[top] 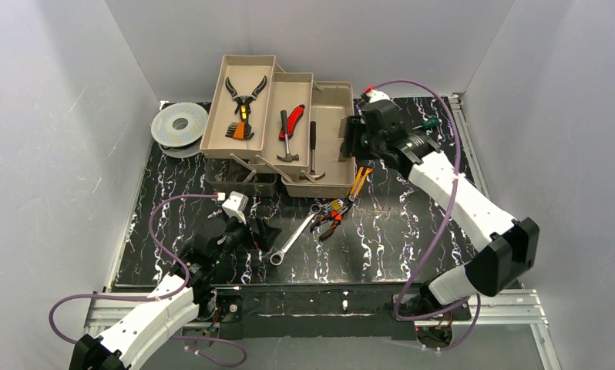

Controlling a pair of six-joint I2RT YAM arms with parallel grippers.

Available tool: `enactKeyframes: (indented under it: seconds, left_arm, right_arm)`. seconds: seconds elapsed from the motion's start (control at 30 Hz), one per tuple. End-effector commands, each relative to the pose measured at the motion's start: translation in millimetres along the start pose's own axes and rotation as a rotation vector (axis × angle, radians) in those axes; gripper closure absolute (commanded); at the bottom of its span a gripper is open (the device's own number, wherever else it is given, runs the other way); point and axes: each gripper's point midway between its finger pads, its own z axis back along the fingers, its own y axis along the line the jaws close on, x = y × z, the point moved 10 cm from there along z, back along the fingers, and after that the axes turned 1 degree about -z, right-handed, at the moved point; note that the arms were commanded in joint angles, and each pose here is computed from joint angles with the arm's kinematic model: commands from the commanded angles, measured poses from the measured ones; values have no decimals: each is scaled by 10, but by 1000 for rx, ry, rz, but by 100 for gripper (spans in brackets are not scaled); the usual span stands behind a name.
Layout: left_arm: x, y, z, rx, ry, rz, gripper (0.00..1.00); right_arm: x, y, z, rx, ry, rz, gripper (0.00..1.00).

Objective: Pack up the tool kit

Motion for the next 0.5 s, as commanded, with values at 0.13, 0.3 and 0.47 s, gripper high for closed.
enactKeyframes:
  seconds: [0.13,0.3,0.47]
  left_arm:
    - [72,-52,-12,-39,-6,-10,2]
    - [69,-57,-15,-46,-2,-8,2]
    - [71,-59,-11,-48,-4,-9,2]
  right_arm:
    - [-396,-740,114,-300,-58,-43,30]
    - [-482,-1229,57,-298,13,-207,26]
    - [-517,-1489,-117,-492,25,-320,18]
